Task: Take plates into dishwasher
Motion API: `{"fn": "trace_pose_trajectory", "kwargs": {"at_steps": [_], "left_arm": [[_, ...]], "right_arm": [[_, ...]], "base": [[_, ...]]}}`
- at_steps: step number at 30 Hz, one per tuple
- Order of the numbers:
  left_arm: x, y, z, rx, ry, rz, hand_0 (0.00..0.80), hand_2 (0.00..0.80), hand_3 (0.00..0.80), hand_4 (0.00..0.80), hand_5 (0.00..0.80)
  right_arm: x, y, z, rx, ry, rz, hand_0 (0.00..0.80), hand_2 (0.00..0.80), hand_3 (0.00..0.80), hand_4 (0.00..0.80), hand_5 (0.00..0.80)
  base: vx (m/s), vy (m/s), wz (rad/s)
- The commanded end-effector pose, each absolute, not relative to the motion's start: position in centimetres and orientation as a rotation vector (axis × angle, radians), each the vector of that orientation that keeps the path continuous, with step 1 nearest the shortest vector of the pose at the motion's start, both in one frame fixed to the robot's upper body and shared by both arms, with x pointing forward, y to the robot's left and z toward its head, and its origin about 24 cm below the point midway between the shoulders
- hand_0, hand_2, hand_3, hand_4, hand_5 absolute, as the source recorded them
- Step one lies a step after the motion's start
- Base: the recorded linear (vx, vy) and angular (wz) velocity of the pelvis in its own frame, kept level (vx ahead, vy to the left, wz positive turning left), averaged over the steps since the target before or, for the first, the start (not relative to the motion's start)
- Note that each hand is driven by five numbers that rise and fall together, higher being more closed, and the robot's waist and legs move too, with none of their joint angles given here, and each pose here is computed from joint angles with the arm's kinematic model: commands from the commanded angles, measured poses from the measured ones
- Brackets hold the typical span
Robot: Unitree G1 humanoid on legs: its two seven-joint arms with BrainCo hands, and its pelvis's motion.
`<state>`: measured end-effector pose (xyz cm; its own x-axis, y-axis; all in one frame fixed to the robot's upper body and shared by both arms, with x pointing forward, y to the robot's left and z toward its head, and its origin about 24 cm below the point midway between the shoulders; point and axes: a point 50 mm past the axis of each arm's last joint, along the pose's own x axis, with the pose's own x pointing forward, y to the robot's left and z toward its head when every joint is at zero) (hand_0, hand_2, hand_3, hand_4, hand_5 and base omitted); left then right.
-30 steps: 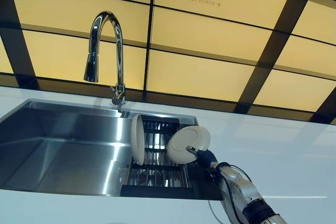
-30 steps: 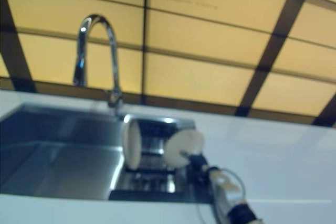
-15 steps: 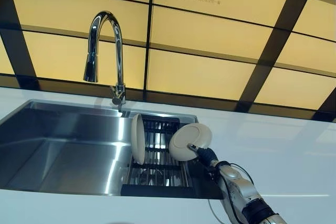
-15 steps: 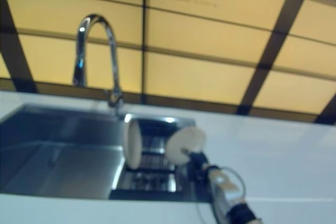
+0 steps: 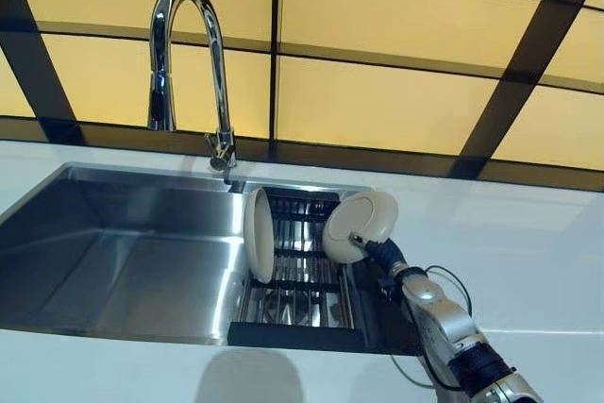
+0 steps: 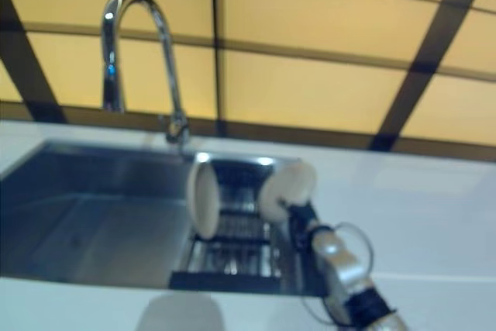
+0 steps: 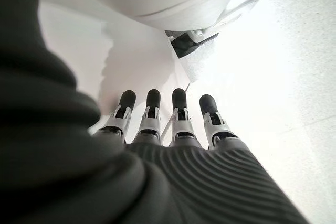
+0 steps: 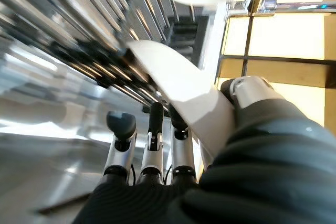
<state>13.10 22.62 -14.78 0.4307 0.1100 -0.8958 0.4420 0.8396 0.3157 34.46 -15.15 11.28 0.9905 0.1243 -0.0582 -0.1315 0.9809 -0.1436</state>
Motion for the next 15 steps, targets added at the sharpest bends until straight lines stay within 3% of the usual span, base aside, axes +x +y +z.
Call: {"fn": "trace_pose_trajectory", "kwargs": {"at_steps": [1, 6, 15], "left_arm": [[12.3, 22.9, -15.1, 0.651, 1.137, -0.301, 0.000, 0.000, 0.000, 0.000, 0.000], [10.9, 23.3, -15.5, 0.662, 1.152, -0.319, 0.000, 0.000, 0.000, 0.000, 0.000], [9.7, 23.8, -15.6, 0.659, 1.169, -0.328, 0.000, 0.000, 0.000, 0.000, 0.000]], "right_arm": [[35.3, -15.6, 22.0, -0.210, -0.337, 0.039, 0.800, 0.800, 0.800, 0.800, 0.800], [33.8, -15.9, 28.2, -0.219, -0.579, -0.064, 0.800, 0.800, 0.800, 0.800, 0.800], [31.4, -18.2, 31.9, -0.267, -0.765, -0.176, 0.800, 0.800, 0.800, 0.800, 0.800]], "base": [[0.038, 0.041, 0.06], [0.028, 0.041, -0.01], [0.017, 0.051, -0.02]]}}
